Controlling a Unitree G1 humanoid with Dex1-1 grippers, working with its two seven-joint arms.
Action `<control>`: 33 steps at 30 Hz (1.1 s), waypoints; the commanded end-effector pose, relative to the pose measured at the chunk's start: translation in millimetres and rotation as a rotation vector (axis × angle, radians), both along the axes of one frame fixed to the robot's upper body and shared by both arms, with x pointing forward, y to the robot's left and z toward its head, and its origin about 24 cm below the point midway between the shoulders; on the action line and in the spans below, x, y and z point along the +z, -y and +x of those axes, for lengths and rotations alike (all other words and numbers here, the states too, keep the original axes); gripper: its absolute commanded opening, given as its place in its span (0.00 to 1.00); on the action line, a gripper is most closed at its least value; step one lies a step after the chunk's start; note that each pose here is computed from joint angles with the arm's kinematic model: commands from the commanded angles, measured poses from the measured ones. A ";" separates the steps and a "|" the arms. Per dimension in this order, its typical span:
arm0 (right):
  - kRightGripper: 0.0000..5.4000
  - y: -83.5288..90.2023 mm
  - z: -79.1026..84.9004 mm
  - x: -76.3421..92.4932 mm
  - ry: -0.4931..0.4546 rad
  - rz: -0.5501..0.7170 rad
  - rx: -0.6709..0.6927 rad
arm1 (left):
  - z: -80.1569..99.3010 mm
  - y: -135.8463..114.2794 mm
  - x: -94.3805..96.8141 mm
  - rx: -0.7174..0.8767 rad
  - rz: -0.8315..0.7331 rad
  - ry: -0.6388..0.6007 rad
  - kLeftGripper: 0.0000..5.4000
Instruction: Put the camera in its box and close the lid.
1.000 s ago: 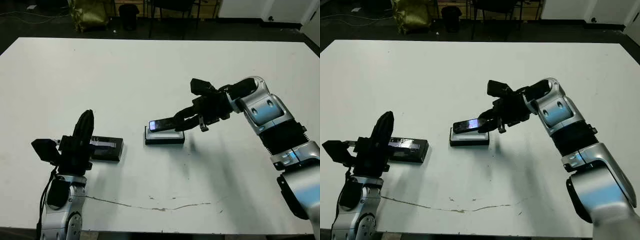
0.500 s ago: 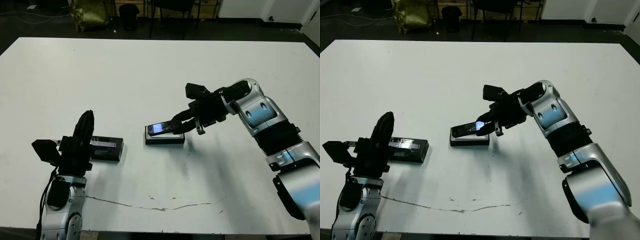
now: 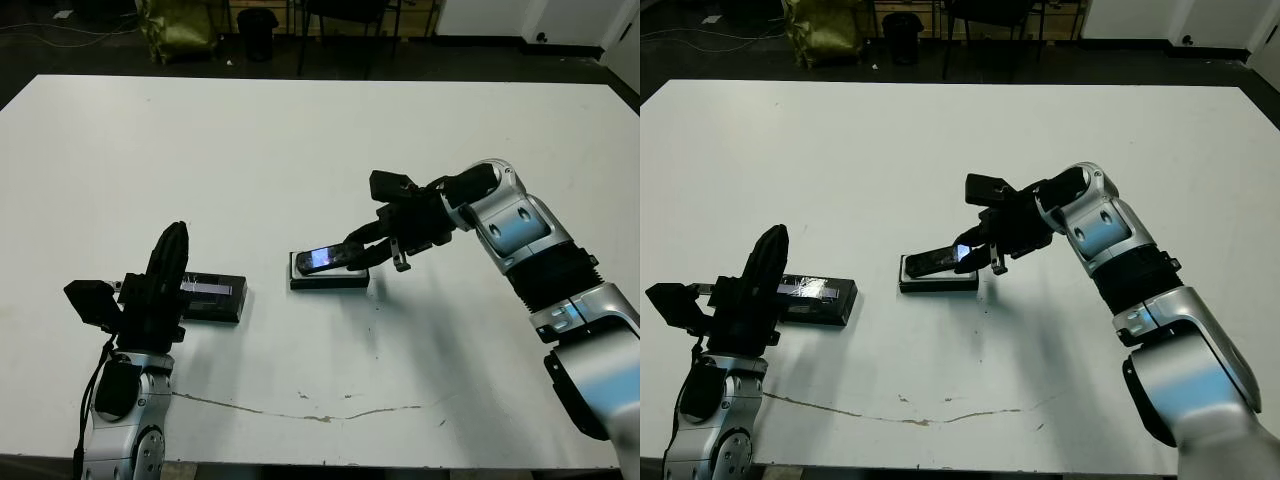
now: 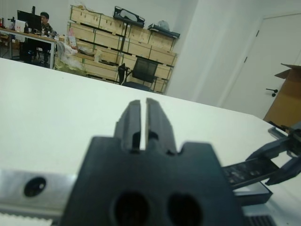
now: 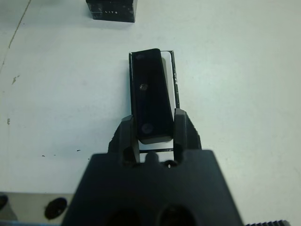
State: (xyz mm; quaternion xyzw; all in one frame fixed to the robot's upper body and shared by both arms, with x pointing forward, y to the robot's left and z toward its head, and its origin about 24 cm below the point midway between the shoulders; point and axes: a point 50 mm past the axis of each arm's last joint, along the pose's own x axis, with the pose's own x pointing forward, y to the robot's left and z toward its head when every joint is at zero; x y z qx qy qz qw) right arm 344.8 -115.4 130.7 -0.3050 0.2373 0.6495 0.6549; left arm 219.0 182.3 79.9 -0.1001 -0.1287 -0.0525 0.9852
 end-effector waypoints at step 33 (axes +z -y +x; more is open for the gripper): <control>0.07 -0.2 -0.5 -8.5 -0.036 -0.021 -0.034 | -2.1 -0.5 -6.5 0.007 -0.003 -0.034 0.00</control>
